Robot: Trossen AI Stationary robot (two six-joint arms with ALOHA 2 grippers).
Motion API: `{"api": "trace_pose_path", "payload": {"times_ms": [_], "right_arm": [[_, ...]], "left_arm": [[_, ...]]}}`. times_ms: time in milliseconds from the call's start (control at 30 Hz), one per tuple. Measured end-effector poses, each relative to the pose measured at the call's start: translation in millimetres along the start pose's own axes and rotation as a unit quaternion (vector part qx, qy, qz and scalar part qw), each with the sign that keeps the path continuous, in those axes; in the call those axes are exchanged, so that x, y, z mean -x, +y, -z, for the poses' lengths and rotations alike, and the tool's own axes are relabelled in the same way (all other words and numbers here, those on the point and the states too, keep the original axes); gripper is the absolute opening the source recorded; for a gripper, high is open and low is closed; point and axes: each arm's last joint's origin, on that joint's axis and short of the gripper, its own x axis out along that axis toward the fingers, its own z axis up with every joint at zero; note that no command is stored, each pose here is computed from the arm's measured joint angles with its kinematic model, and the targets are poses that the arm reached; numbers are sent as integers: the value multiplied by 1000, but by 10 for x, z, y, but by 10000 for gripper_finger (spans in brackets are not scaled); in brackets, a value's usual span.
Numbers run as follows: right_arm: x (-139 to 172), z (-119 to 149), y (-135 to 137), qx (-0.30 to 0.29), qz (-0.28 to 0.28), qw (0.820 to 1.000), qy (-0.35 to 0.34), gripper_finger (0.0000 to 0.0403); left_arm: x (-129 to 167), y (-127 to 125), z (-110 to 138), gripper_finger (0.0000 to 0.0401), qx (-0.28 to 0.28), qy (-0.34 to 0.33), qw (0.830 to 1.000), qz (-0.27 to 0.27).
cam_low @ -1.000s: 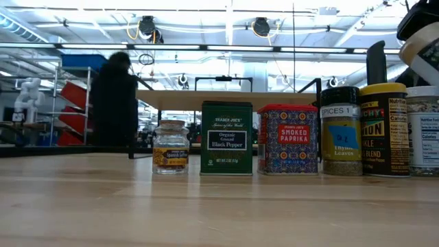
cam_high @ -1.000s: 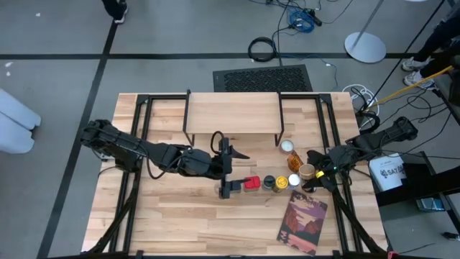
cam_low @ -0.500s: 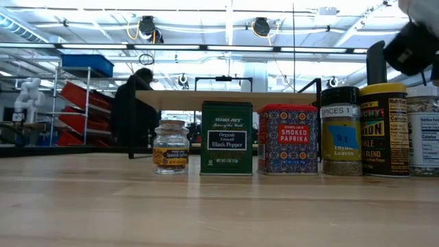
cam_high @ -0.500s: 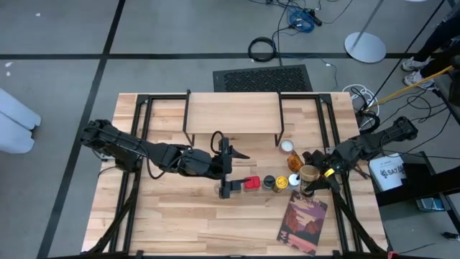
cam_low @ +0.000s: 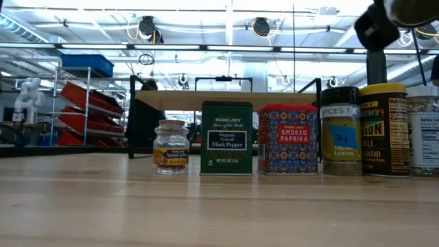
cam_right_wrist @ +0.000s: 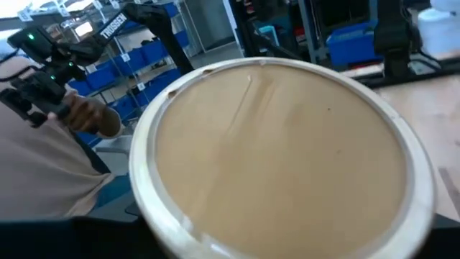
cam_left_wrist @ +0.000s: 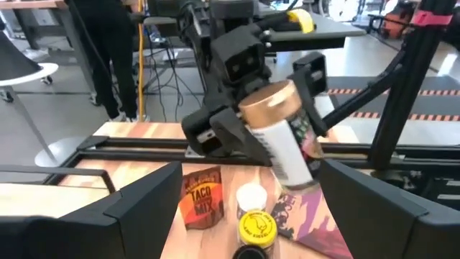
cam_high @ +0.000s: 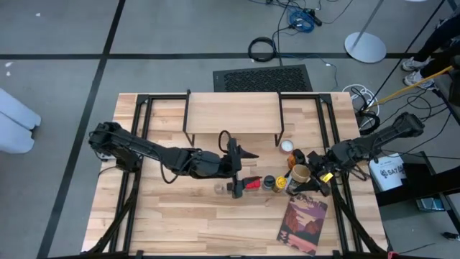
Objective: Shelf spices
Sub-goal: Put the brown spice bottle in the bottom center of the table
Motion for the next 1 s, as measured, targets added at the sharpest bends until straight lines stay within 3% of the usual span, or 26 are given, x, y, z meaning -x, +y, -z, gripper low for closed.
{"api": "trace_pose_path", "payload": {"times_ms": [400,667,1000], "right_arm": [[-573,157,45,26,-19,999,29,268],[-1041,224,187,69,-8,993,95,268],[-1477,538,215,85,27,982,167,268]], "left_arm": [[214,1,-71,336,-7,38,999,-2],[350,-209,43,336,0,99,995,24],[558,-573,120,336,-4,128,990,62]]}}
